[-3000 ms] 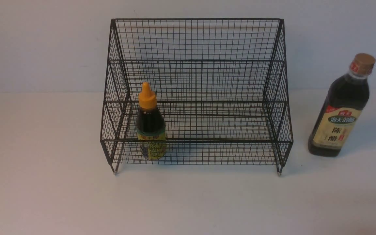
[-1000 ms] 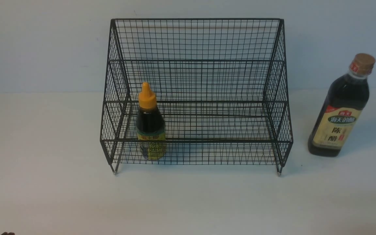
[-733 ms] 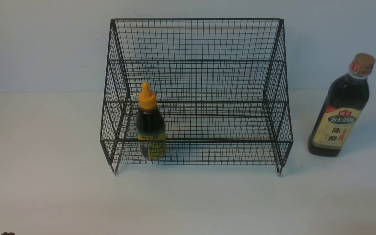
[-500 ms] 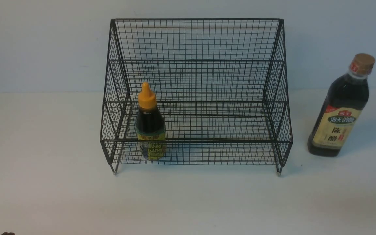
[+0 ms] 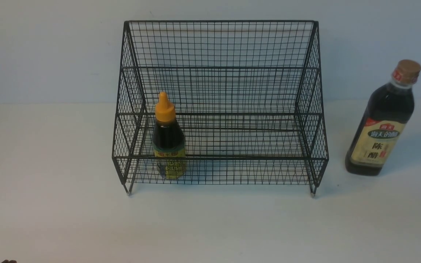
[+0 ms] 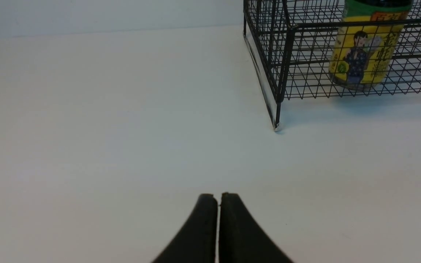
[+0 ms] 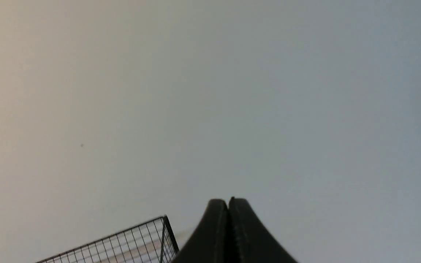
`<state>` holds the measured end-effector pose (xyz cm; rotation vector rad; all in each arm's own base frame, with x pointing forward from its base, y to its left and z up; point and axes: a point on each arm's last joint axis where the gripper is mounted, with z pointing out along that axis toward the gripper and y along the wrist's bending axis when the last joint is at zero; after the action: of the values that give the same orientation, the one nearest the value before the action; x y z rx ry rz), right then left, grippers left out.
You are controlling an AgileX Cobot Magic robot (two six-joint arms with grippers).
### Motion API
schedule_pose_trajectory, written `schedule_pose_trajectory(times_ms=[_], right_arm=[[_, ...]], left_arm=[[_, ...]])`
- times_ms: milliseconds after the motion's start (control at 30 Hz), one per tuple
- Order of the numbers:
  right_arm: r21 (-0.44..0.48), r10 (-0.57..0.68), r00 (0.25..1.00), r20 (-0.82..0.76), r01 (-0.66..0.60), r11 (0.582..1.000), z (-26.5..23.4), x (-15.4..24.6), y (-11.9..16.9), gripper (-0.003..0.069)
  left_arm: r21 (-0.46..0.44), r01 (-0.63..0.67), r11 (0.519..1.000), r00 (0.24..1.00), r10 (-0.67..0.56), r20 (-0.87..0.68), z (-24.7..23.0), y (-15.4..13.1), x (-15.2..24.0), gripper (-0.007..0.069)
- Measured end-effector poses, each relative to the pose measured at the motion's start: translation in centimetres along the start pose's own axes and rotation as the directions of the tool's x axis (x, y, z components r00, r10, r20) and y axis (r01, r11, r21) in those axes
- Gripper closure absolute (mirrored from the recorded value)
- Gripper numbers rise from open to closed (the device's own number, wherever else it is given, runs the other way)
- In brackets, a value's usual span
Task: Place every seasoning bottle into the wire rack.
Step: Use the right arm to grab the condiment bottle closest to it
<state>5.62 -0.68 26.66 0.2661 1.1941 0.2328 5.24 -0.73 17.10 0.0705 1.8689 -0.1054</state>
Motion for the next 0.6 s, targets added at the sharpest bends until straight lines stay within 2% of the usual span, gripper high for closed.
schedule_pose_trajectory(times_ms=[167,300,433,600], right_arm=[[-0.005,-0.113,0.989,-0.099,0.113,0.994,4.9,-1.5,1.1,0.0671],[-0.024,-0.182,0.957,-0.228,0.181,0.983,9.7,-0.5,1.4,0.0641],[-0.054,-0.210,0.933,-0.292,0.203,0.978,13.5,0.7,1.6,0.0572],[-0.063,-0.164,0.944,-0.286,0.152,0.986,17.9,2.1,1.6,0.0375]], left_arm=[[0.000,0.000,1.000,1.000,0.000,0.000,0.0,0.0,0.0,0.0630],[0.000,0.000,1.000,1.000,0.000,-0.001,0.0,0.0,0.0,0.0630],[0.000,0.000,1.000,1.000,0.000,-0.001,0.0,0.0,0.0,0.0630],[0.000,0.000,1.000,1.000,0.000,-0.001,0.0,0.0,0.0,0.0630]])
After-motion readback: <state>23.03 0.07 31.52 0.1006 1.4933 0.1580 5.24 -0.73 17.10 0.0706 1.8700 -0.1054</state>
